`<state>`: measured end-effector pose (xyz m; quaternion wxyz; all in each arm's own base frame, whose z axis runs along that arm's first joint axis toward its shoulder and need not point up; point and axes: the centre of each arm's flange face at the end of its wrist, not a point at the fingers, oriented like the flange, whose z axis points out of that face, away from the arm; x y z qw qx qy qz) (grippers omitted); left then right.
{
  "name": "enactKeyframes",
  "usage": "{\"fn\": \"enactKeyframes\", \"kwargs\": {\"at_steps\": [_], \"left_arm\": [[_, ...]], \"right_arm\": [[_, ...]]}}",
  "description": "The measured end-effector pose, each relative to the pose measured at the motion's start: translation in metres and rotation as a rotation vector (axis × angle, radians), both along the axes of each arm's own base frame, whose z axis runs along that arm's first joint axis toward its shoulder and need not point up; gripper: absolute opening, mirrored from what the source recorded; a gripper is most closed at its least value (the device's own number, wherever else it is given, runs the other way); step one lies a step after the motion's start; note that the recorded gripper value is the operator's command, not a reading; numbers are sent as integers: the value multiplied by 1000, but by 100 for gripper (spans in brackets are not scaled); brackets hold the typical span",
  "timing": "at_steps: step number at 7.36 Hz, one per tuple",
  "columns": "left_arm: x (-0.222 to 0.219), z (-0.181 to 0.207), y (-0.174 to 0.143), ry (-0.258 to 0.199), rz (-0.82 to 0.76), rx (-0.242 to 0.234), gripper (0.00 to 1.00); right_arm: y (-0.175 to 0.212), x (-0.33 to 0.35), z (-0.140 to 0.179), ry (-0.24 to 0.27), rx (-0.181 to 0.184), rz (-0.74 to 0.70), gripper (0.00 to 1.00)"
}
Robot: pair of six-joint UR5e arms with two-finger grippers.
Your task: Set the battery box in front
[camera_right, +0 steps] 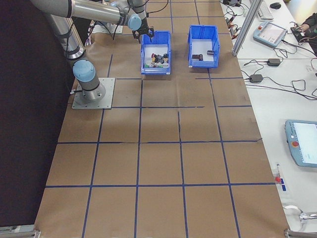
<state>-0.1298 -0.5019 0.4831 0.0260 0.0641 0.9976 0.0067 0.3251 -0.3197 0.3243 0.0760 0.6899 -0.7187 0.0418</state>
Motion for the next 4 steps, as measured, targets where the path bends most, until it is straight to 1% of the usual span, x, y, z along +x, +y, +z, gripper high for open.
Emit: {"fn": "enactKeyframes", "kwargs": {"at_steps": [1, 2, 3, 4], "left_arm": [[-1, -1, 1, 9, 1, 2, 100], [-2, -2, 3, 14, 1, 5, 100], [-2, -4, 6, 15, 2, 9, 100], [-1, -6, 7, 15, 3, 12, 100]], "right_arm": [[-7, -17, 20, -21, -37, -40, 100], [-19, -43, 39, -38, -67, -110, 100], [-34, -74, 53, -53, -85, -202, 100], [-51, -105, 62, -91, -93, -343, 100]]}}
